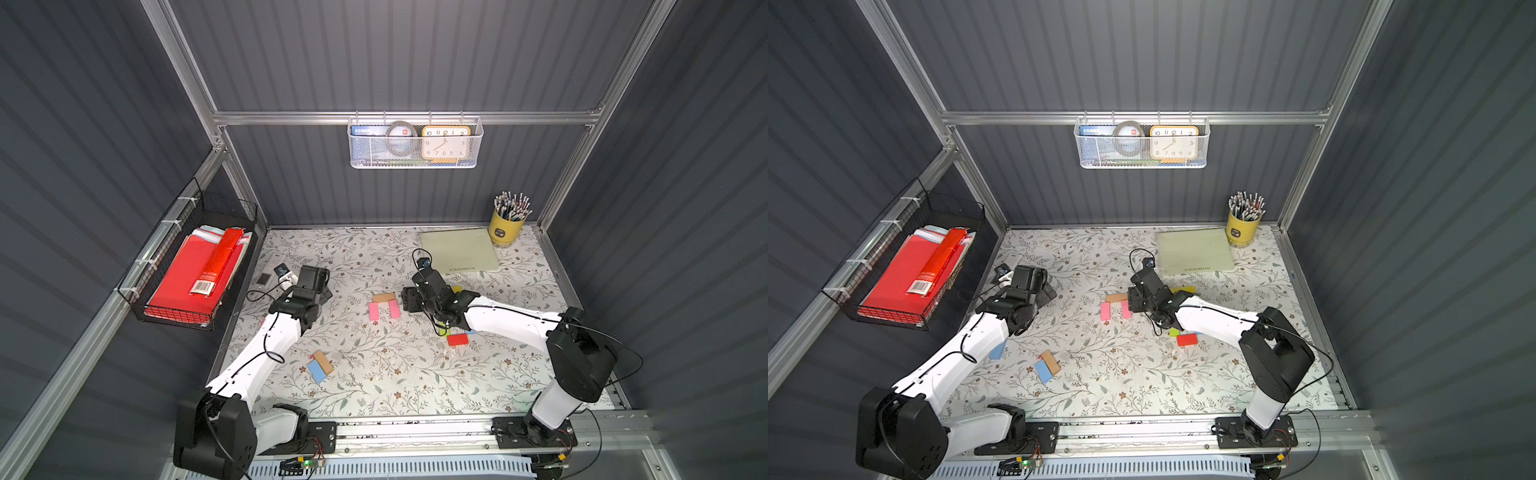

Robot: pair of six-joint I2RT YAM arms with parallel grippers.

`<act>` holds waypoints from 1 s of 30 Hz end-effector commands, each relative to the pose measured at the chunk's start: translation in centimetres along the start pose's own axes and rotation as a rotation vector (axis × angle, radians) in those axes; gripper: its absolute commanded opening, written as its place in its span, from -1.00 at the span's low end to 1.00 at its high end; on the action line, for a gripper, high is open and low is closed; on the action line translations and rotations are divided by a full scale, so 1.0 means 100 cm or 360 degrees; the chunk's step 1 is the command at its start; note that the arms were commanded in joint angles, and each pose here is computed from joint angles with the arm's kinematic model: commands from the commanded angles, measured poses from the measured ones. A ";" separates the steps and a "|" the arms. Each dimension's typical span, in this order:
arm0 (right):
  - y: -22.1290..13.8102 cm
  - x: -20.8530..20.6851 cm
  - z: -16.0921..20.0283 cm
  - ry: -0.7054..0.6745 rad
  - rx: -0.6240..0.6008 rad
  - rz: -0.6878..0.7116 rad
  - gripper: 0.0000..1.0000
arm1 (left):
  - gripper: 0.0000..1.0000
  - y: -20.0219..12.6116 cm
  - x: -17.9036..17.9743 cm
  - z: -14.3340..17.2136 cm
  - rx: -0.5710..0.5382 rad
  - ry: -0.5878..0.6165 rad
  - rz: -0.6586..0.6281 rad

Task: Assemble the number 8 with building blocks
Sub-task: Pick up the building block from the center of the board.

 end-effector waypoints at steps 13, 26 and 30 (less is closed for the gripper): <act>-0.006 -0.031 0.003 -0.0026 -0.0119 -0.0185 0.38 | 0.96 0.054 0.083 -0.004 0.0409 -0.0447 -0.0308; -0.001 -0.050 0.013 0.0023 -0.0103 -0.0250 0.38 | 0.71 0.103 0.099 -0.017 0.0457 -0.0531 -0.0422; 0.001 -0.051 0.016 0.0037 -0.0084 -0.0266 0.38 | 0.65 0.112 0.097 -0.024 0.0457 -0.0522 -0.0445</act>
Point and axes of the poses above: each gripper's point midway between its finger pads, its own y axis out along the fingers, its own x axis along the line the jaws close on, z = x × y, the point moved 5 cm from there along -y, back along the fingers, and after that the axes turned 7 degrees about -y, right-handed, at the moved point
